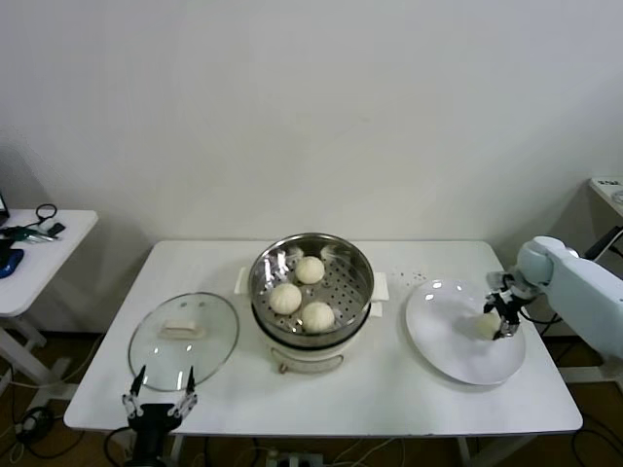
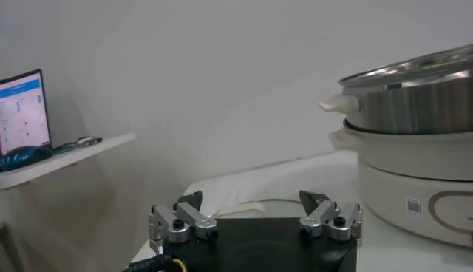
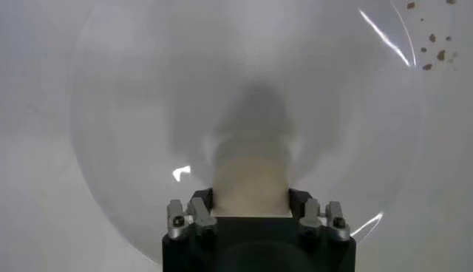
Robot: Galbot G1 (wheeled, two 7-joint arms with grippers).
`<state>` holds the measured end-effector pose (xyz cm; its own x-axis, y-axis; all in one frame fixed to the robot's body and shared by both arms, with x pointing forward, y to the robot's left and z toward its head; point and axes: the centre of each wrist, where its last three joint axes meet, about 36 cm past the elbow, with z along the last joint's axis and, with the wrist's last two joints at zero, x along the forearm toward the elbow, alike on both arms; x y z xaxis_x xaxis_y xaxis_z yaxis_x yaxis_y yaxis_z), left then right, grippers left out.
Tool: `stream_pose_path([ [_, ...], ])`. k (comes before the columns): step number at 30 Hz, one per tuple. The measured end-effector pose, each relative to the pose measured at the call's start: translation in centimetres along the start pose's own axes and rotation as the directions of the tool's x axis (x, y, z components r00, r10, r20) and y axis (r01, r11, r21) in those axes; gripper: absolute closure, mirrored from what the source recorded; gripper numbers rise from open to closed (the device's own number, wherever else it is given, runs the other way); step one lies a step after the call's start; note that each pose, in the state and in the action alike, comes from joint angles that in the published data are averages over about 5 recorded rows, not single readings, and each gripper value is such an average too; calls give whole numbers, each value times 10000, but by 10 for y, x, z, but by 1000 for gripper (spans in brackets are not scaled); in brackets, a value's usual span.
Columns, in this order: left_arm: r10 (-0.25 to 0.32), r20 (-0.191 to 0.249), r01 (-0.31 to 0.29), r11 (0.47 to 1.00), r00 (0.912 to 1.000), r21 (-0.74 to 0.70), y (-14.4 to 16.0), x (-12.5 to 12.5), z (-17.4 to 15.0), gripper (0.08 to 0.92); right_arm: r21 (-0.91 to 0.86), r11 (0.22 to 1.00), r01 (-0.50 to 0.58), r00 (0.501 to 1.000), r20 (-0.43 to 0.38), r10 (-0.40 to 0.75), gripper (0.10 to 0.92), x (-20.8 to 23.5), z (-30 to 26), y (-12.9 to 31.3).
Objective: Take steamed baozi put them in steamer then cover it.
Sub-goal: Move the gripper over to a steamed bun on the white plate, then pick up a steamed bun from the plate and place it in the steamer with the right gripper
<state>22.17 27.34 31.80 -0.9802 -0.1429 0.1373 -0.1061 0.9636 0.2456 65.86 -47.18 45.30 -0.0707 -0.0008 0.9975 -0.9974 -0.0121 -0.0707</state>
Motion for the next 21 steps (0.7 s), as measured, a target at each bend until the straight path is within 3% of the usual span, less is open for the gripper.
stream_pose_path([
  [9,58,2,-58,10000,10000,-7,-2,2,-1,177,-173,9988,-455,9981,409,462,378,36,-14,-18],
  [21,378,174,-377,9993,9991,-70,-10,3,-8,177,-246,9865,-1617,9706,1766,1635,377,151,-90,-66],
])
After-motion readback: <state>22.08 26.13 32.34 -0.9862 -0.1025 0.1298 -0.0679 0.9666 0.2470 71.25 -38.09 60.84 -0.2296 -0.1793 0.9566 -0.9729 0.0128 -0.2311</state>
